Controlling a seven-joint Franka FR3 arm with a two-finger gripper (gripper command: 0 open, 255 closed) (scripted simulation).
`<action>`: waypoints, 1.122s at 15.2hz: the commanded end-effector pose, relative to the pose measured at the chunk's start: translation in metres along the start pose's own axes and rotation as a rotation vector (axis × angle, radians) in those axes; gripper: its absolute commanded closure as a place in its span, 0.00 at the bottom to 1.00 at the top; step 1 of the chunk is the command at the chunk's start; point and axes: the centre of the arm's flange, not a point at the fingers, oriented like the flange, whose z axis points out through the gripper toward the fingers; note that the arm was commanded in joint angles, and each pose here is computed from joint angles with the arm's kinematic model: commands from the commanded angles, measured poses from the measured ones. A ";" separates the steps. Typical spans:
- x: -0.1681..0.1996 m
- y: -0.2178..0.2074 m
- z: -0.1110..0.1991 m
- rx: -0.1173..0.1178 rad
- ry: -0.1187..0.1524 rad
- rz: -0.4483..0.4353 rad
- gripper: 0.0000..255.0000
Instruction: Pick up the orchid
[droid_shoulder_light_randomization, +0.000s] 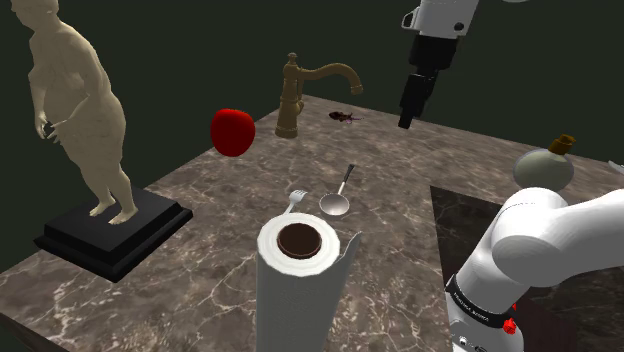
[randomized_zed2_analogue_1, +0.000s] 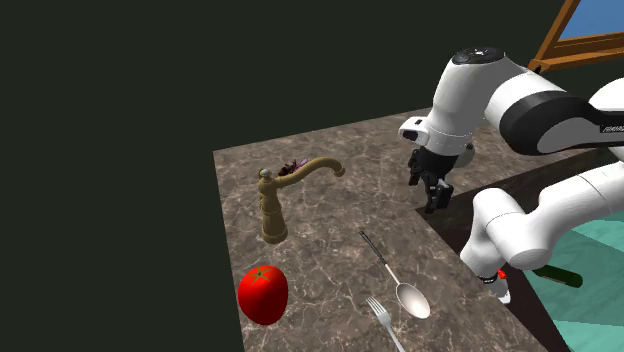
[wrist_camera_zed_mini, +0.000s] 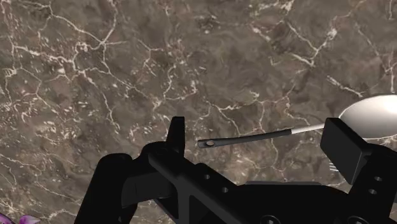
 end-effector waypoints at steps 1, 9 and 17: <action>0.000 0.000 0.000 0.000 0.000 0.000 0.00; 0.056 0.091 0.025 0.057 0.034 -0.039 0.00; 0.117 0.179 0.054 0.114 0.068 -0.078 0.00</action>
